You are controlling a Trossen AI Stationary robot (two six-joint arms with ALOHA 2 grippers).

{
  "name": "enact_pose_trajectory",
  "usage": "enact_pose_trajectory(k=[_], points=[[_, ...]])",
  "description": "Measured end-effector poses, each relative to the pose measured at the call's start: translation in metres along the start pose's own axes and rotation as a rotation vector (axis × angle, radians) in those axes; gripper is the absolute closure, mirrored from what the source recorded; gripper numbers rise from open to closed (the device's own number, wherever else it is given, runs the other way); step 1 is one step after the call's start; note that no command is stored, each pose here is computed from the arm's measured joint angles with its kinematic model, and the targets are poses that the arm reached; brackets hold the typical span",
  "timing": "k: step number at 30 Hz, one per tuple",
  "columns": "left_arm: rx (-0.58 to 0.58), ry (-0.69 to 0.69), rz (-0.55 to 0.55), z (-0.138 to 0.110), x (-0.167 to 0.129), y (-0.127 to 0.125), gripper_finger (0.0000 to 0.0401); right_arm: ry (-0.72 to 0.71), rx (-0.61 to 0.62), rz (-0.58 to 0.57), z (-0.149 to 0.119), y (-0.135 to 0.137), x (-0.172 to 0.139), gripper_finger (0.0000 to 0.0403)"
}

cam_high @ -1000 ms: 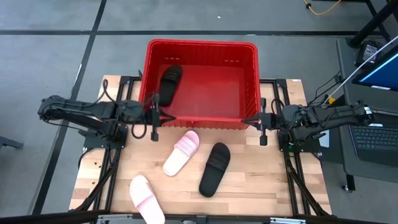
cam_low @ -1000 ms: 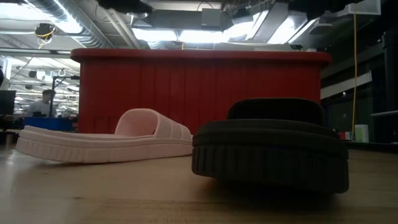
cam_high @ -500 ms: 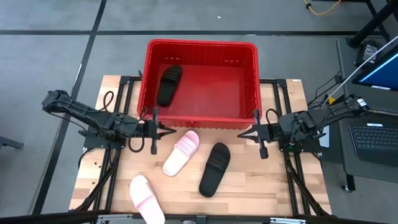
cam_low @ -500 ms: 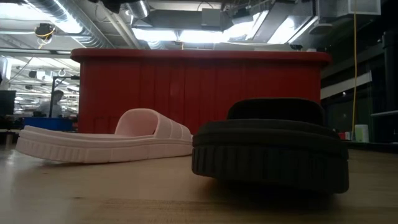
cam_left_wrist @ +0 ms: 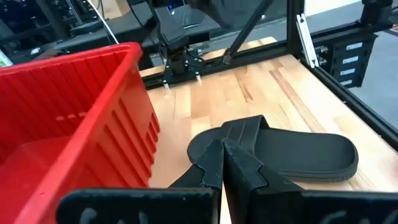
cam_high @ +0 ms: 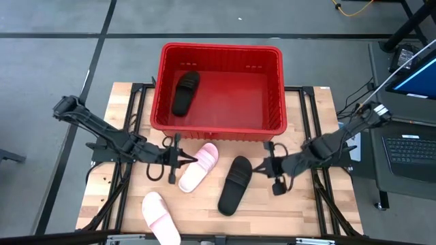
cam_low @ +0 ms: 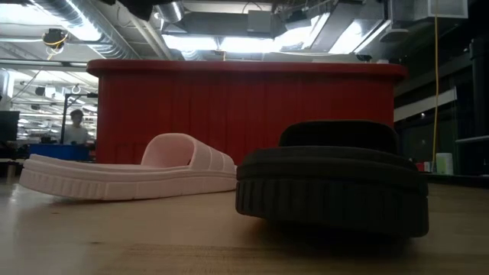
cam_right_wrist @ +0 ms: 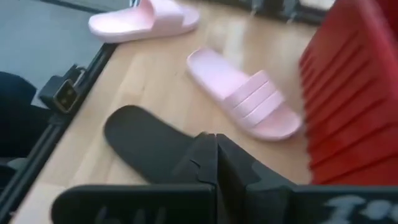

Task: Pick and place slides into bin
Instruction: Put the black slipper into the red bin

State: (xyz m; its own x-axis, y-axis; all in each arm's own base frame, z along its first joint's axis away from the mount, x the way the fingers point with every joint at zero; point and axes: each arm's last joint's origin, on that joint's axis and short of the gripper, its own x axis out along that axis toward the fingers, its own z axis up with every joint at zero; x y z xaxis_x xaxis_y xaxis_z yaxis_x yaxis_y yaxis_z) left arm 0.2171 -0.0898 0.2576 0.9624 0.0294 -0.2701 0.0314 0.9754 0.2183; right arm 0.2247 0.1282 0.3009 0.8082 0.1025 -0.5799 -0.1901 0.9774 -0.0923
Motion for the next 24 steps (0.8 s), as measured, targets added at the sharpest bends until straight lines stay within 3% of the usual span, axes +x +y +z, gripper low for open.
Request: enact_pose_trajectory(k=[8, 15, 24], points=[[-0.019, 0.026, -0.019, -0.009, 0.018, -0.011, 0.0399, 0.090, 0.116, 0.028, -0.011, 0.026, 0.022, 0.0397], [-0.030, 0.034, -0.049, -0.015, 0.027, -0.019, 0.0399, 0.200, 0.197, -0.073, -0.029, 0.039, 0.047, 0.0397], [-0.042, 0.008, -0.072, -0.014, 0.030, -0.021, 0.0388, 0.271, 0.242, -0.120, -0.042, 0.044, 0.071, 0.0386]])
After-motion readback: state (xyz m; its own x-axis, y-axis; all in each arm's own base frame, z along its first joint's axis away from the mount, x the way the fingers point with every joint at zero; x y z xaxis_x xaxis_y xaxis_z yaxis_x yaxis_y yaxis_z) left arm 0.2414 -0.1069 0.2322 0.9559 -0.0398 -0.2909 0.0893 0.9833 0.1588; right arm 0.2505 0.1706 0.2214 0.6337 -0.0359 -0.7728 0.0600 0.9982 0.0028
